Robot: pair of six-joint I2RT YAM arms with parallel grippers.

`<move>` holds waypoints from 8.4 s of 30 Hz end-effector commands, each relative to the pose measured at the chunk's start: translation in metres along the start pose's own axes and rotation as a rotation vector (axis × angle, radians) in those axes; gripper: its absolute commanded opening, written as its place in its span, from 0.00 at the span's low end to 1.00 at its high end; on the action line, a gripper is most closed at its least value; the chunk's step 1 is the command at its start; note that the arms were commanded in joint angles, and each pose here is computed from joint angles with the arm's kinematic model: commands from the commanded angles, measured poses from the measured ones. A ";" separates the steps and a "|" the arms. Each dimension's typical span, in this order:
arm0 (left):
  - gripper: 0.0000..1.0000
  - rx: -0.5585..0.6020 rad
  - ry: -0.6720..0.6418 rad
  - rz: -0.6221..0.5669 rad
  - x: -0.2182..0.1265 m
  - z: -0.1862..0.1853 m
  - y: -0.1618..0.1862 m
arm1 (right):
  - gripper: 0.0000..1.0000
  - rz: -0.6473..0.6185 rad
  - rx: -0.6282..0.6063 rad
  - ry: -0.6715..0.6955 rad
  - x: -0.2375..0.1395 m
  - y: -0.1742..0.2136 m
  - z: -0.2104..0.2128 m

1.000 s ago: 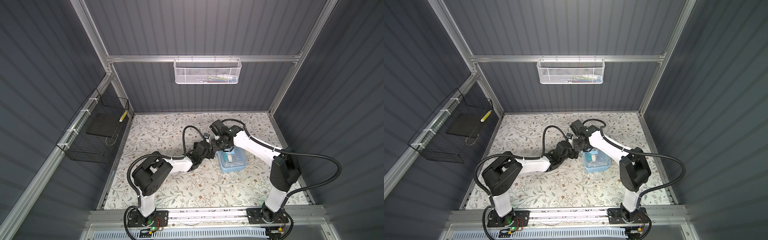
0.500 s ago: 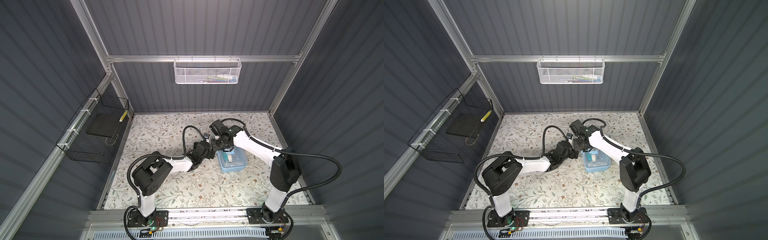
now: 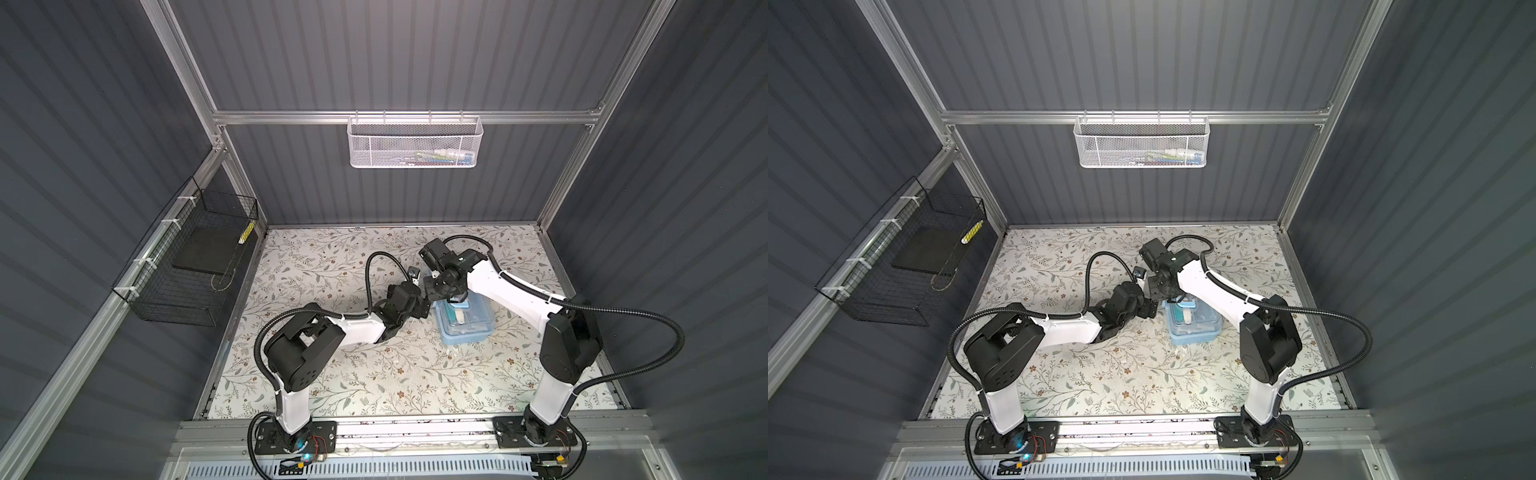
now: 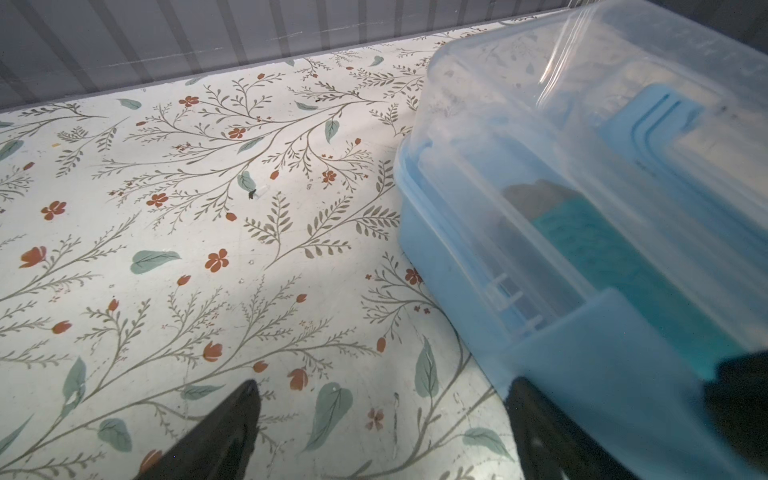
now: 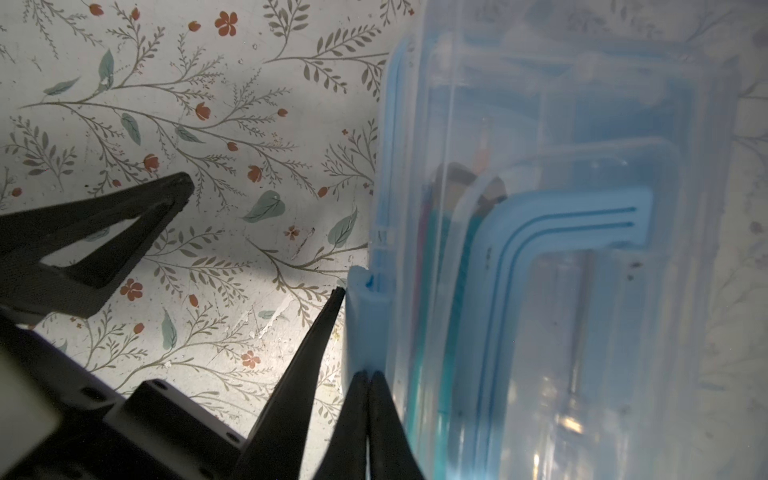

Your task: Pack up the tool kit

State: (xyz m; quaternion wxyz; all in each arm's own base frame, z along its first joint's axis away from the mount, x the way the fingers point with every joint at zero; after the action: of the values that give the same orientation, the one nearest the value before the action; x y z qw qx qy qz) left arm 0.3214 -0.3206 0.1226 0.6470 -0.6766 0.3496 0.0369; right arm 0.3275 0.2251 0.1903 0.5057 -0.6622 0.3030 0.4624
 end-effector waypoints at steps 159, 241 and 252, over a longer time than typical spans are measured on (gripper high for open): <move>0.92 -0.006 0.240 -0.013 -0.025 -0.071 0.004 | 0.50 -0.017 0.090 -0.624 0.012 0.053 0.001; 0.71 0.150 0.498 -0.306 -0.011 -0.015 0.050 | 0.52 -0.046 0.160 -0.595 0.027 0.050 -0.028; 0.66 0.206 0.513 -0.269 -0.009 -0.016 0.055 | 0.53 -0.050 0.159 -0.595 0.027 0.046 -0.028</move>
State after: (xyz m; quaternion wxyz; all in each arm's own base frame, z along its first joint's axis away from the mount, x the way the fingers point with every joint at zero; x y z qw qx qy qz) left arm 0.2764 -0.3231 0.0793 0.5973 -0.6440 0.4135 -0.2400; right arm 0.3272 0.1866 0.1834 0.6634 -0.5003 0.0888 0.5492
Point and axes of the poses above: each gripper's point midway between its finger pads, its own x axis out along the fingers, its own z axis along the line the jaws close on, y = z × x, the point moved 6 cm from there along -x, back along the fingers, and after that the axes turned 7 degrees about -x, right-handed, at the moved point
